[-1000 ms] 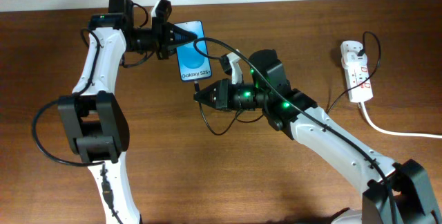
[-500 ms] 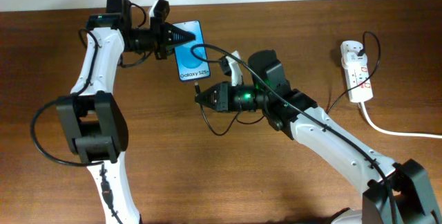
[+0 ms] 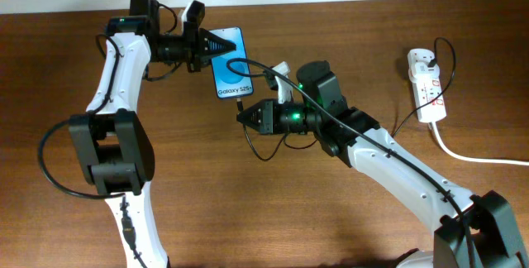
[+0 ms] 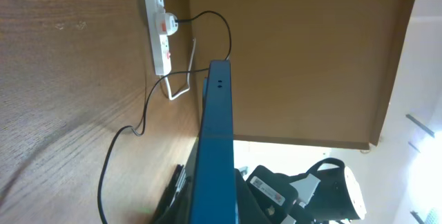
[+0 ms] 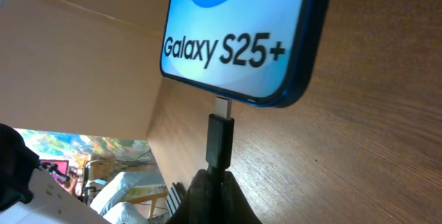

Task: Plug charger to phone and switch on socket
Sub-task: 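Push the cable plug into the phone's port with the right gripper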

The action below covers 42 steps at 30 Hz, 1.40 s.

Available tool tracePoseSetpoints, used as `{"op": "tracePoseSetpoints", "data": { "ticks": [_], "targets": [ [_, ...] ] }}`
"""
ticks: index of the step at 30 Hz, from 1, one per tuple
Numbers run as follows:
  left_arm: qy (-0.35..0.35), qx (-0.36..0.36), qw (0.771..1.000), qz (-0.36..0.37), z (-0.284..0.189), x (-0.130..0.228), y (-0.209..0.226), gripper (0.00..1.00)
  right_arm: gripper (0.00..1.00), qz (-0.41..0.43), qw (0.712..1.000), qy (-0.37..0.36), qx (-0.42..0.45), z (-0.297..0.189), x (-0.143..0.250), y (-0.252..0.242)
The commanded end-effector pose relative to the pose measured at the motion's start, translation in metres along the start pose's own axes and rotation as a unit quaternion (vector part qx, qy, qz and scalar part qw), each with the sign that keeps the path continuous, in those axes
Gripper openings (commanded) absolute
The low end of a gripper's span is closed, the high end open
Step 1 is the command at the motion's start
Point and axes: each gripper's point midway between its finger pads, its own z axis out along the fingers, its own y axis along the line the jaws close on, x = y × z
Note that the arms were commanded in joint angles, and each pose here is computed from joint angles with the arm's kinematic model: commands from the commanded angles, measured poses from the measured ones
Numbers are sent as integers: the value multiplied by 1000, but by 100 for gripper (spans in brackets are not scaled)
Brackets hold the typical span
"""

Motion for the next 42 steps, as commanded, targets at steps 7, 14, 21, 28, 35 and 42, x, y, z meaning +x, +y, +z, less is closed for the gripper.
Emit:
{"op": "tracePoseSetpoints", "data": {
  "ticks": [7,14,21,28,35,42],
  "targets": [
    [-1,1,1000,23,-1,3,-17,0,4,-28,999,-15,-11,-8,-6,17],
    [5,26,999,24,1,5,-25,0,4,-23,1000,-14,-11,-8,-6,17],
    [6,37,999,24,0,5,-29,0,4,-25,999,-17,-14,-8,-8,18],
    [3,22,999,33,1,3,-24,0,4,-27,999,-19,-16,-8,-9,19],
    [11,25,999,34,8,6,-26,0,4,-28,999,-20,-16,-8,-9,19],
    [13,38,999,26,7,7,-31,0,4,-27,999,-20,-15,-9,-9,19]
  ]
}}
